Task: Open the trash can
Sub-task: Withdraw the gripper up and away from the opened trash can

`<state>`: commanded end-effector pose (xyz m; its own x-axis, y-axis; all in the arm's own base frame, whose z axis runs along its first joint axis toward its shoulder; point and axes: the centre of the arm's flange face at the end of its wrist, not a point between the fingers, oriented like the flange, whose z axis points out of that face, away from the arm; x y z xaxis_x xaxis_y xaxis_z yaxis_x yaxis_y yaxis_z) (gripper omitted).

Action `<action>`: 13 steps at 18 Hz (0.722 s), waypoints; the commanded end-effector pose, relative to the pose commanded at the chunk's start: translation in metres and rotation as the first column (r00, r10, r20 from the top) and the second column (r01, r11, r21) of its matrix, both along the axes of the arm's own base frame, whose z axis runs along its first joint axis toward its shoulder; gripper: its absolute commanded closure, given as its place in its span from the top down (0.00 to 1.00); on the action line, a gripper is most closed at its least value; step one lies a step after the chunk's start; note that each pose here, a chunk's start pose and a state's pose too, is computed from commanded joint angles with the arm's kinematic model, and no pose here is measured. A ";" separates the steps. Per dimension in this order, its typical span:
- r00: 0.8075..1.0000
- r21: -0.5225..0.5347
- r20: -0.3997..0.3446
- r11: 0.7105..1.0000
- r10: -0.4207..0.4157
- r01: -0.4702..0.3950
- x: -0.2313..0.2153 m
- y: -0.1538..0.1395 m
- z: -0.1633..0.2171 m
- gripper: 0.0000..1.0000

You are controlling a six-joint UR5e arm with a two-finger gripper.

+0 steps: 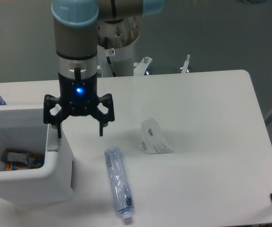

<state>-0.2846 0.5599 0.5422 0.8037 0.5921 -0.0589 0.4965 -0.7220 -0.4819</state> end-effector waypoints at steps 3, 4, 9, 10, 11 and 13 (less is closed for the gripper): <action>0.995 -0.088 -0.097 0.995 0.034 -0.043 -0.042 -0.024 -0.003 1.00; 0.993 -0.113 -0.112 0.992 0.037 -0.049 -0.056 -0.033 -0.005 1.00; 0.987 -0.236 -0.158 0.971 0.010 -0.048 -0.127 -0.091 -0.009 1.00; 0.987 -0.269 -0.160 0.963 -0.025 -0.019 -0.140 -0.102 -0.013 1.00; 0.984 -0.312 -0.161 0.950 -0.071 0.017 -0.152 -0.114 -0.018 1.00; 0.978 -0.394 -0.146 0.916 -0.149 0.080 -0.171 -0.140 -0.030 1.00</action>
